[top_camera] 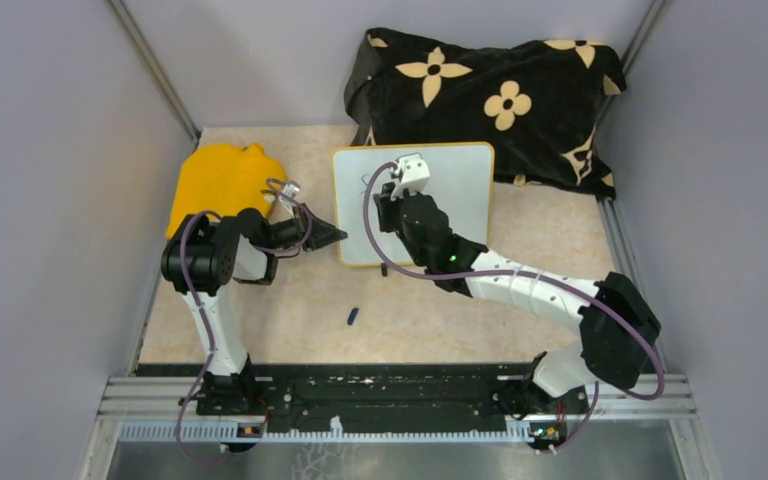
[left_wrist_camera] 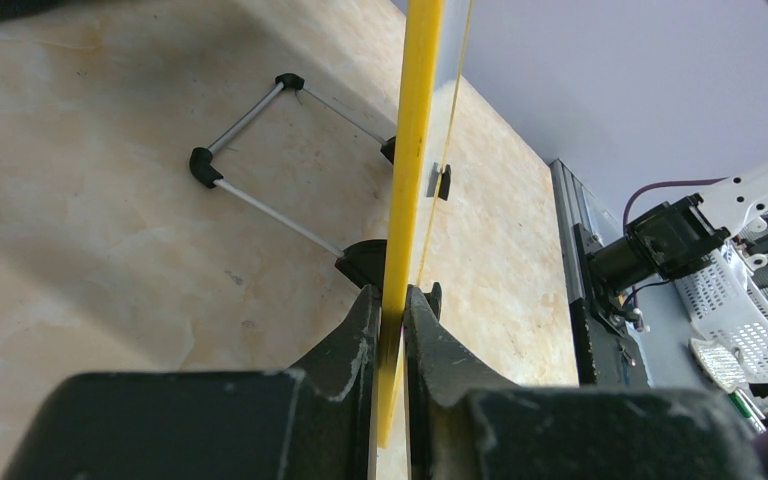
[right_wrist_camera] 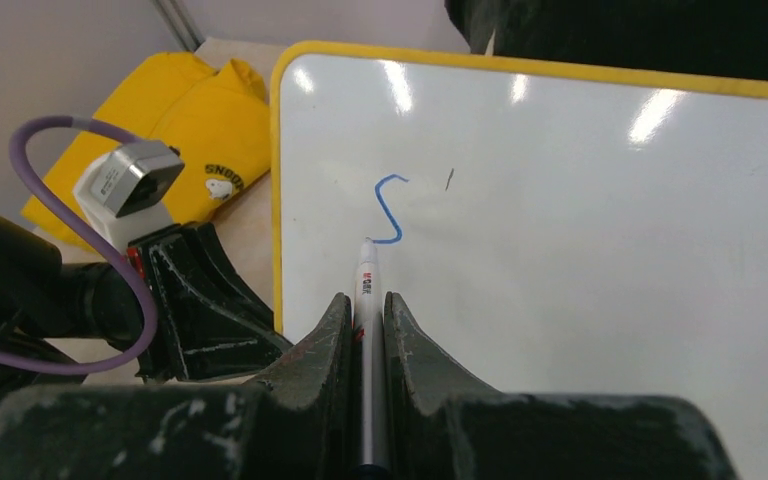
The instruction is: Write a sentence on the whiteboard
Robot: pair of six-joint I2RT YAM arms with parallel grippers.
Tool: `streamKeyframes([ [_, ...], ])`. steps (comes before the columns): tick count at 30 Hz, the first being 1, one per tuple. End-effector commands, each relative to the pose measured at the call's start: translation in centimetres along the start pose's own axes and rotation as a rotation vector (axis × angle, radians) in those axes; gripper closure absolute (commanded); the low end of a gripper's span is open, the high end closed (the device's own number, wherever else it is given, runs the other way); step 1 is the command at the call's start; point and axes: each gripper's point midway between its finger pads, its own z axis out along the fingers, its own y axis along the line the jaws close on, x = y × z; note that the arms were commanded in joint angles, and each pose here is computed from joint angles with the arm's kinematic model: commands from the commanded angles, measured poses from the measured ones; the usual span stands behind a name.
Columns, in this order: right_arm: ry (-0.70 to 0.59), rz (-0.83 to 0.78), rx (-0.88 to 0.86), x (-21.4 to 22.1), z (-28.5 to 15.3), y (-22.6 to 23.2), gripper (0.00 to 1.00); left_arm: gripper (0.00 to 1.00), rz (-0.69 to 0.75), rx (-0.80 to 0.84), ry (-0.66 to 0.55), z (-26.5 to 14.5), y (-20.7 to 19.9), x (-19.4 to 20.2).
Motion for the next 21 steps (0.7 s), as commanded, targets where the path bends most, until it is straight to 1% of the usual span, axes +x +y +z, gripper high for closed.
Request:
streamKeyframes([
  [1,-0.101,0.022,0.039,-3.8,-0.8,-1.3,1.00,1.00,0.014,-0.001,-0.005,0.1,0.3,-0.2],
  [15,-0.126,0.012,0.066,-4.6,0.9,-1.8,1.00,1.00,0.017,0.000,-0.007,0.1,0.2,-0.3],
  [21,-0.117,0.007,0.073,-4.4,1.5,-1.9,1.00,1.00,0.016,-0.001,-0.007,0.1,0.2,-0.3],
])
